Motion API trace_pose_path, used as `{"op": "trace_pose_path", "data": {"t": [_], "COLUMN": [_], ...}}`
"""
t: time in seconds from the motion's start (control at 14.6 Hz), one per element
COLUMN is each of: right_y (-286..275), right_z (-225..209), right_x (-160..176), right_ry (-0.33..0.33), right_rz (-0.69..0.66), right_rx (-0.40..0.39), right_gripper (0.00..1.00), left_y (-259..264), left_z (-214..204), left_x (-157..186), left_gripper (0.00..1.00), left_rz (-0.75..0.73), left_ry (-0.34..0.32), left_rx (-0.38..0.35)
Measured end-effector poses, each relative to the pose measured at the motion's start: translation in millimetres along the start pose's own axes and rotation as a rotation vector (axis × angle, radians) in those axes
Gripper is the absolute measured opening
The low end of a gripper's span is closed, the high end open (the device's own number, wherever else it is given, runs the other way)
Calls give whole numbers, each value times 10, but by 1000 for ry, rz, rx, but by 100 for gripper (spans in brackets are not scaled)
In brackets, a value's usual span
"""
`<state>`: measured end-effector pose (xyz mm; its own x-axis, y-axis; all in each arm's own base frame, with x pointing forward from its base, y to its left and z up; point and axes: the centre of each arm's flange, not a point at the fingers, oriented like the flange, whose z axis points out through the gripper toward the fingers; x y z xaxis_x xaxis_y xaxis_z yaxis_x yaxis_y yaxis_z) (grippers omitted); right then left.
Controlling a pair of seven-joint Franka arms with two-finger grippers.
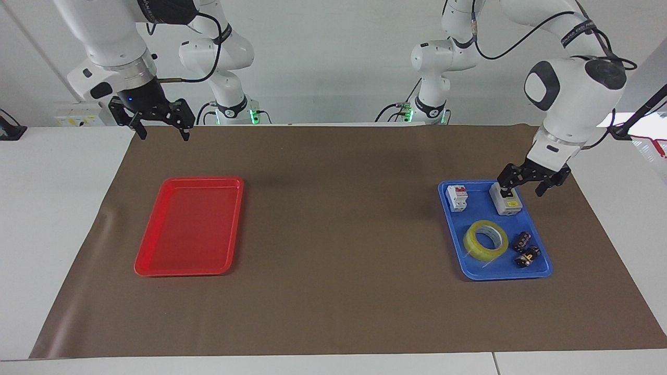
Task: Place and move tape with both arms
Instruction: 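Lower the left gripper onto the yellow tape roll and grasp it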
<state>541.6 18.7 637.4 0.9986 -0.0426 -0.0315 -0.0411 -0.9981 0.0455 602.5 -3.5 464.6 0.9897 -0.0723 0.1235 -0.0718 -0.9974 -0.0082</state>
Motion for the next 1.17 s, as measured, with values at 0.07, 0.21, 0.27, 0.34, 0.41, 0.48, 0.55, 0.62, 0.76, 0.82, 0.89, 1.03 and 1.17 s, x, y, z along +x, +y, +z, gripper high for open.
{"op": "trace_pose_path", "data": {"t": [0.07,0.21,0.27,0.34,0.41,0.48,0.55,0.62,0.76,0.82,0.89,1.03,1.17], "right_y": [0,0,0,0,0,0,0,0,0,0,0,0,-1], "right_z": [0,0,0,0,0,0,0,0,0,0,0,0,0], "right_x": [0,0,0,0,0,0,0,0,0,0,0,0,0], "right_ry": [0,0,0,0,0,0,0,0,0,0,0,0,0], "right_rz": [0,0,0,0,0,0,0,0,0,0,0,0,0], "right_rx": [0,0,0,0,0,0,0,0,0,0,0,0,0], "right_gripper": [100,100,100,100,100,100,100,100,100,100,100,100,100], "left_y": [-21,-62,-84,-122,-172,-216,-248,-277,-311,-299,-284,-268,-263], "left_z": [149,398,506,606,700,790,881,967,1098,1146,1195,1287,1341], "left_x": [14,40,56,61,56,45,33,25,12,-4,-34,-101,-143], "left_gripper": [100,100,100,100,100,100,100,100,100,99,98,98,98], "left_rz": [-3,-10,-13,-19,-27,-34,-40,-54,-115,-145,-163,-181,-188], "left_ry": [0,-1,7,16,27,35,41,45,42,34,25,15,9], "left_rx": [0,-1,-1,0,2,3,4,4,3,2,1,0,0]}}
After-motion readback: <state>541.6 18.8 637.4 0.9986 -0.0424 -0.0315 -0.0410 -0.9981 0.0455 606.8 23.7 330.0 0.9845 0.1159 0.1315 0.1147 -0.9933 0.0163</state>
